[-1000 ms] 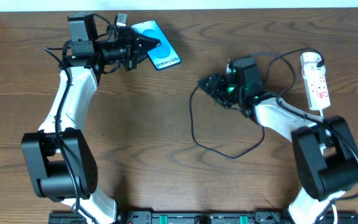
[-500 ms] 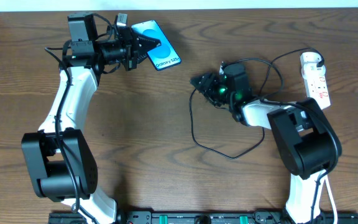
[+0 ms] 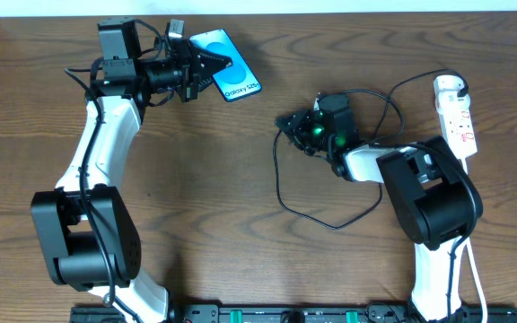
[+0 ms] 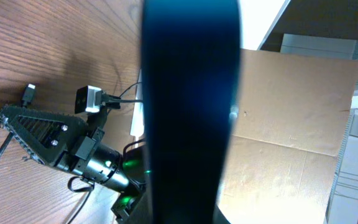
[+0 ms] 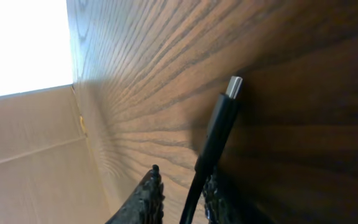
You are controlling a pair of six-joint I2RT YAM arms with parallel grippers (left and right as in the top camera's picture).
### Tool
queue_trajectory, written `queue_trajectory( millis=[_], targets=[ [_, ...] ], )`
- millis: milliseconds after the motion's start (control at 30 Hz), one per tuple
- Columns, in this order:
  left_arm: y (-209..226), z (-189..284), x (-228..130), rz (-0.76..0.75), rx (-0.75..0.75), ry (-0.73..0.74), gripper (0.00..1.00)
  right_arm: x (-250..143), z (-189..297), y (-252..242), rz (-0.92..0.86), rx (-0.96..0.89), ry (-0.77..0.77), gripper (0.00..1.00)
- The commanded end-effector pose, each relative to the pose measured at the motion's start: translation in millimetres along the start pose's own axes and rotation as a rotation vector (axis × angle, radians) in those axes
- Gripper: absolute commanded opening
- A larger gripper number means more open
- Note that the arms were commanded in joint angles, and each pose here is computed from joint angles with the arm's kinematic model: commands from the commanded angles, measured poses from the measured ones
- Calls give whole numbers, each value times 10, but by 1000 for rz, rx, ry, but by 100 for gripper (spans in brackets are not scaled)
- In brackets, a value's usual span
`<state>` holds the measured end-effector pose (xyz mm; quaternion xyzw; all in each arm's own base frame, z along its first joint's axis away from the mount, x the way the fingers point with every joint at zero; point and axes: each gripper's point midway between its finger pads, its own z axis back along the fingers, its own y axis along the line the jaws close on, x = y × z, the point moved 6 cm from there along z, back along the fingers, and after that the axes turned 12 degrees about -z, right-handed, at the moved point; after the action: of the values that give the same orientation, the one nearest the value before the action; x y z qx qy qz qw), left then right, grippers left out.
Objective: Plug charger to phone and switch on socket
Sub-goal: 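Grasp the black cable's USB-C end with the right gripper, then bring the cable plug toward the phone's bottom port held by left gripper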
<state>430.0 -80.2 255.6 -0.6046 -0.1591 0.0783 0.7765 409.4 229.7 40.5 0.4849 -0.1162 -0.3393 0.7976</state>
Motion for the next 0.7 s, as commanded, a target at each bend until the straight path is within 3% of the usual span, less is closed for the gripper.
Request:
queue_trajectory(
  millis=[0,200,367,667],
  targets=[
    [-84,31,-2,-37,-30,15,8,148,1,-263,52,-61,-27,16],
    [-84,31,-2,-37,-31,16,7,355,108,-240,63,-27,-34,1],
    [-84,31,-2,-37,-31,16,7,333,137,-151,156,33,31,1],
    [-108,34,-25,-39,-52,37,7,33,396,218,449,200,297,1]
  ],
)
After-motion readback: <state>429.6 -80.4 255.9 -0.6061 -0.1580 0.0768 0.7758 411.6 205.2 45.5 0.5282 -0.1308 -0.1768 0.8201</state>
